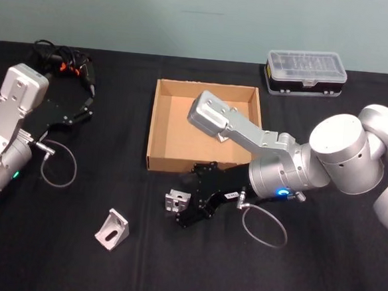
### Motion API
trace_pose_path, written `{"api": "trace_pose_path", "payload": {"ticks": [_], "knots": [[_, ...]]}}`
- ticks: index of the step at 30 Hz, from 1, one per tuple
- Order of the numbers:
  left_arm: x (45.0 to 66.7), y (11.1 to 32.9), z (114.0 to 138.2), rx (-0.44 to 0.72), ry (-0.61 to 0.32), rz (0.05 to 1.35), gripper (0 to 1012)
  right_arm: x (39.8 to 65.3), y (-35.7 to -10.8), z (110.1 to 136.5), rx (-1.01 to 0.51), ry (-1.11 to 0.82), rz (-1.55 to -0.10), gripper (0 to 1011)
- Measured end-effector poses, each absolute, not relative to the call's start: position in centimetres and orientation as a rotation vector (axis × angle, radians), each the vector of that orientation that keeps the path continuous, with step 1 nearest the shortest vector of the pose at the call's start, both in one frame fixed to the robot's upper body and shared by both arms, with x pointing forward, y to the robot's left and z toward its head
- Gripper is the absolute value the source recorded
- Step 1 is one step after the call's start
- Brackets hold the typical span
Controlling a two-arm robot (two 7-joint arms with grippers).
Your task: Use one hand to pick up the angle iron from the table and place it into the box.
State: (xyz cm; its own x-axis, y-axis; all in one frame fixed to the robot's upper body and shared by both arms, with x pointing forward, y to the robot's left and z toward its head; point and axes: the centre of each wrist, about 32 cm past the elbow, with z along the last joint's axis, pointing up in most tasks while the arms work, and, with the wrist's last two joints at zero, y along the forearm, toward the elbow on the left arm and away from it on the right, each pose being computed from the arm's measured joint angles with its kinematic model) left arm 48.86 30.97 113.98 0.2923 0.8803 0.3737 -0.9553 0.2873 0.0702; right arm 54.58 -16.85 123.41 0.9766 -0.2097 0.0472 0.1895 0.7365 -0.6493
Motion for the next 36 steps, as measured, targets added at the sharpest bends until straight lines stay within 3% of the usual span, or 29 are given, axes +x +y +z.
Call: {"api": "trace_pose_path", "payload": {"ticks": [30,36], "knots": [[48.9,31.0,114.0,0.304,-0.285,1.248,1000,54.6,-15.5,122.6,-0.742,0.070,-0.218,1004],[48.9,31.0,114.0,0.304,-0.285,1.248,1000,54.6,-15.6,122.6,-0.740,0.069,-0.217,909]]}}
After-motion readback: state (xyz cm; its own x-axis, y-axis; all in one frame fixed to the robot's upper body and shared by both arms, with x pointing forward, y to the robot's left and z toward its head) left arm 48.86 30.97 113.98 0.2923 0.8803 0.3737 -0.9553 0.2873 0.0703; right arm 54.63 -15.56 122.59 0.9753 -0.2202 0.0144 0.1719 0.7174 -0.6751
